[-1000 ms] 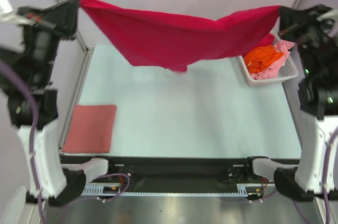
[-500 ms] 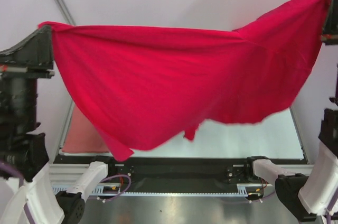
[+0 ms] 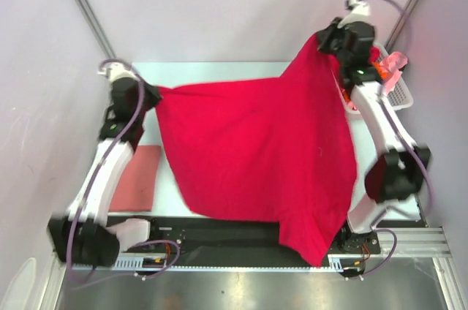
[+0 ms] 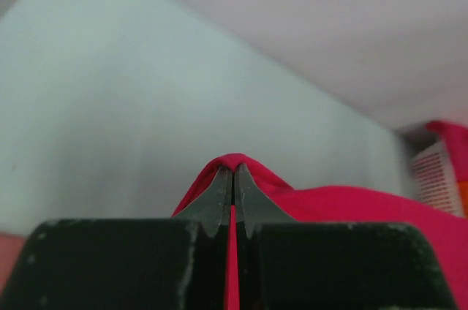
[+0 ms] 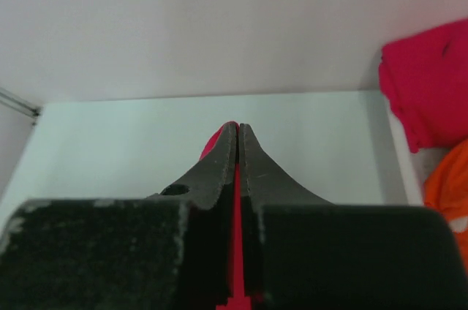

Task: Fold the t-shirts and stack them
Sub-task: Flatten the tshirt out

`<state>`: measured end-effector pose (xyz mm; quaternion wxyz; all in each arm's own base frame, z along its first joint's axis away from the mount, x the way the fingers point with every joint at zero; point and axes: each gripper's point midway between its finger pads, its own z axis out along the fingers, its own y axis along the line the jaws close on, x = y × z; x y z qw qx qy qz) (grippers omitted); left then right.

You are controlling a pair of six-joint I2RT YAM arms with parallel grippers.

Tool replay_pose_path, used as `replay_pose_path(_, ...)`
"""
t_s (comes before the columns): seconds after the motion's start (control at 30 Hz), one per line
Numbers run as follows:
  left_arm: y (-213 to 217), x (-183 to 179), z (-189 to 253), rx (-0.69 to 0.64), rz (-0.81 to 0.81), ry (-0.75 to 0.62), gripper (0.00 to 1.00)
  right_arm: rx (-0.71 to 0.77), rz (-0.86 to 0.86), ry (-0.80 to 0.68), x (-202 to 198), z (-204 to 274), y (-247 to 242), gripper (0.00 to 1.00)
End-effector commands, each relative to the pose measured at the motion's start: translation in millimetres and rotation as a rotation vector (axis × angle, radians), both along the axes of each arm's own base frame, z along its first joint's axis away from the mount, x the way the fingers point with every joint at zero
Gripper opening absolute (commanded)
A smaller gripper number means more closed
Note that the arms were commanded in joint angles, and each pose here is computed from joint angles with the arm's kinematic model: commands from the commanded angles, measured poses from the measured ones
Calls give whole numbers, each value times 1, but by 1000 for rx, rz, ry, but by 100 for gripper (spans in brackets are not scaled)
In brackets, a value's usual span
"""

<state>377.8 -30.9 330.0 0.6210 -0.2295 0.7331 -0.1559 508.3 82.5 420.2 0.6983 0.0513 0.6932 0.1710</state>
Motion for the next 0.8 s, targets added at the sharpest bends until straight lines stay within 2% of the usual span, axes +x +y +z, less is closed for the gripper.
replay_pose_path(0.0, 15, 49, -65, -5, 73, 86, 0, -44, 13, -63, 61, -25, 7, 0)
replay_pose_path(0.03, 15, 61, -76, -20, 63, 111, 0, -56, 33, -54, 78, -36, 11, 0)
replay_pose_path(0.07, 18, 72, -91, -29, 62, 143, 0, -65, 33, 52, 114, -100, 9, 0)
replay_pose_path(0.1, 23, 93, -128, -31, 74, 228, 0, -31, 48, 26, 129, -90, 12, 0)
replay_pose_path(0.17, 22, 118, -153, -60, 64, 265, 0, -18, 44, 74, 155, -125, 12, 0)
replay_pose_path(0.2, 35, 129, -163, -77, 75, 275, 0, -29, 52, 143, 173, -170, 19, 0)
replay_pose_path(0.23, 30, 151, -180, -87, 43, 283, 0, -45, 60, 102, 182, -150, 26, 0)
replay_pose_path(0.3, 34, 172, -190, -70, 45, 290, 0, -41, 65, 127, 193, -177, 39, 0)
replay_pose_path(0.33, 36, 189, -205, -71, 50, 321, 0, -37, 57, 97, 198, -170, 41, 0)
replay_pose_path(0.4, 35, 207, -214, -83, 23, 332, 0, -39, 54, 119, 206, -186, 46, 0)
replay_pose_path(0.43, 36, 221, -217, -80, 22, 330, 0, -35, 58, 150, 213, -212, 49, 0)
replay_pose_path(0.5, 38, 232, -220, -79, 27, 330, 0, -15, 61, 139, 219, -213, 51, 0)
replay_pose_path(0.53, 41, 239, -214, -82, 34, 328, 0, -16, 62, 159, 222, -230, 53, 0)
replay_pose_path(0.57, 43, 242, -229, -83, 38, 358, 1, -17, 58, 156, 224, -232, 53, 0)
replay_pose_path(0.67, 50, 250, -233, -54, 52, 389, 1, -22, 36, 180, 226, -243, 46, 10)
replay_pose_path(0.7, 56, 248, -232, -29, 80, 415, 11, -32, 31, 186, 225, -244, 43, 13)
replay_pose_path(0.77, 65, 244, -232, 1, 119, 456, 23, -50, 12, 241, 222, -254, 34, 27)
